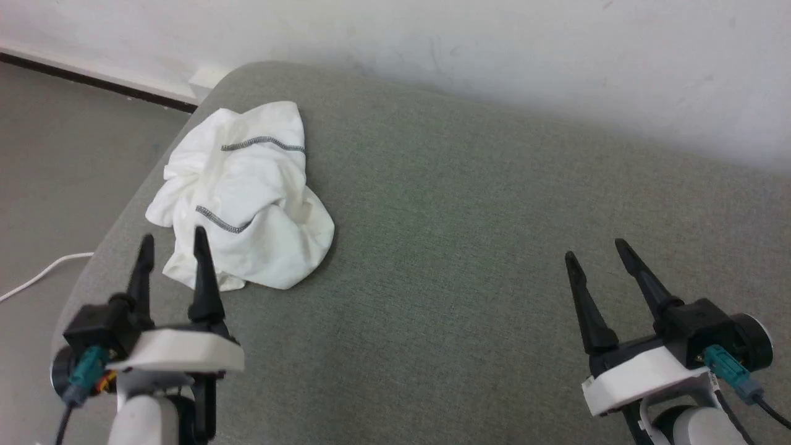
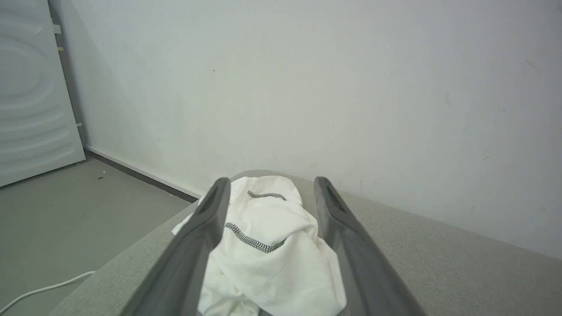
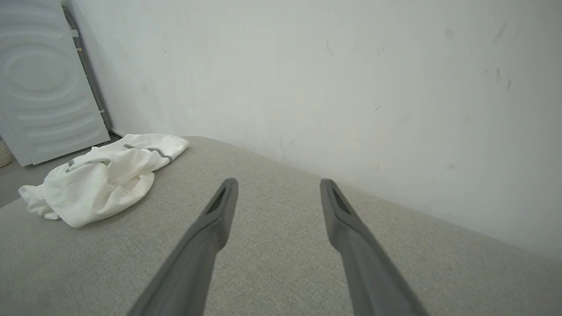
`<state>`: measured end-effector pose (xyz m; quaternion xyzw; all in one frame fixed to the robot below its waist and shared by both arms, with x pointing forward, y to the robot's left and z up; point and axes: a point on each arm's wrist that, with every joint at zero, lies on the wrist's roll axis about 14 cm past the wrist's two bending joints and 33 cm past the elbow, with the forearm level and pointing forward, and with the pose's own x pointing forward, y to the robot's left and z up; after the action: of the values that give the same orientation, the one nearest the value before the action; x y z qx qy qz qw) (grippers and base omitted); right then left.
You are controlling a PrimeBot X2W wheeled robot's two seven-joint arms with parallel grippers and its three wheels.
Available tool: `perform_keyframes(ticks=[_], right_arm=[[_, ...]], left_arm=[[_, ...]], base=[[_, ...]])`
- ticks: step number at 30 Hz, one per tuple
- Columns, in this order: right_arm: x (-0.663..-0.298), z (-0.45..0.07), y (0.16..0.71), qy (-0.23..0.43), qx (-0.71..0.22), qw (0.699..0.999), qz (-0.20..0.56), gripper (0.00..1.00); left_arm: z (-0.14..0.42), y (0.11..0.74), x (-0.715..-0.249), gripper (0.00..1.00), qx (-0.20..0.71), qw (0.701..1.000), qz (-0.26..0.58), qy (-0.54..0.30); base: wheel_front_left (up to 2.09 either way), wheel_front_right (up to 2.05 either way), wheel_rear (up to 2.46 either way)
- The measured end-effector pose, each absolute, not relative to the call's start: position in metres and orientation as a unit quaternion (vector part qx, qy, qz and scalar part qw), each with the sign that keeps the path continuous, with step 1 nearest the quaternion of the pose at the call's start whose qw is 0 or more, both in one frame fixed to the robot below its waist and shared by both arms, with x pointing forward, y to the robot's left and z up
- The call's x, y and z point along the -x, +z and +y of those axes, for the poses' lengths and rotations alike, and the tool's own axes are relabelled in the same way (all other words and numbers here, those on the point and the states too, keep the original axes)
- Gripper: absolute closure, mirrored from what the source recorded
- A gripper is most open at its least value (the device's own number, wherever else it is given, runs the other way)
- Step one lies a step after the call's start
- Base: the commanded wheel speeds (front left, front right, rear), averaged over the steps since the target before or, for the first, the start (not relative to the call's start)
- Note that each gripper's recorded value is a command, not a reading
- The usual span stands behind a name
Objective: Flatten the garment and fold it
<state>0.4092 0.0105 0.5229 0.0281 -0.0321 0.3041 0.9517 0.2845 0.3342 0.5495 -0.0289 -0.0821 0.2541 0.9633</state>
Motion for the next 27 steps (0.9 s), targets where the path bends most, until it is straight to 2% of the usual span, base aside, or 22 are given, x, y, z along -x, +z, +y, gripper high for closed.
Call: perform_keyframes(ticks=[9, 13, 16, 20, 27], right_arm=[[-0.422, 0.015, 0.512, 0.307, -0.031, 0.951, -0.018, 0.0], [-0.43, 0.015, 0.507, 0.306, -0.036, 0.951, -0.011, 0.0], [-0.436, 0.01, 0.5, 0.299, -0.038, 0.953, -0.006, 0.0], [-0.442, 0.004, 0.49, 0.293, -0.039, 0.955, 0.005, 0.0], [-0.454, -0.001, 0.48, 0.285, -0.051, 0.957, 0.007, 0.0]], left_arm=[[0.348, 0.603, -0.335, 0.0, -0.009, 0.959, -0.154, 0.236], [0.357, 0.593, -0.367, 0.0, -0.023, 0.967, -0.129, 0.219], [0.367, 0.568, -0.391, 0.0, -0.032, 0.975, -0.071, 0.206], [0.38, 0.521, -0.419, 0.0, -0.018, 0.98, 0.053, 0.193], [0.386, 0.426, -0.422, 0.0, 0.047, 0.943, 0.272, 0.187]], base=[[0.0, 0.0, 0.0], [0.0, 0.0, 0.0], [0.0, 0.0, 0.0], [0.0, 0.0, 0.0], [0.0, 0.0, 0.0]])
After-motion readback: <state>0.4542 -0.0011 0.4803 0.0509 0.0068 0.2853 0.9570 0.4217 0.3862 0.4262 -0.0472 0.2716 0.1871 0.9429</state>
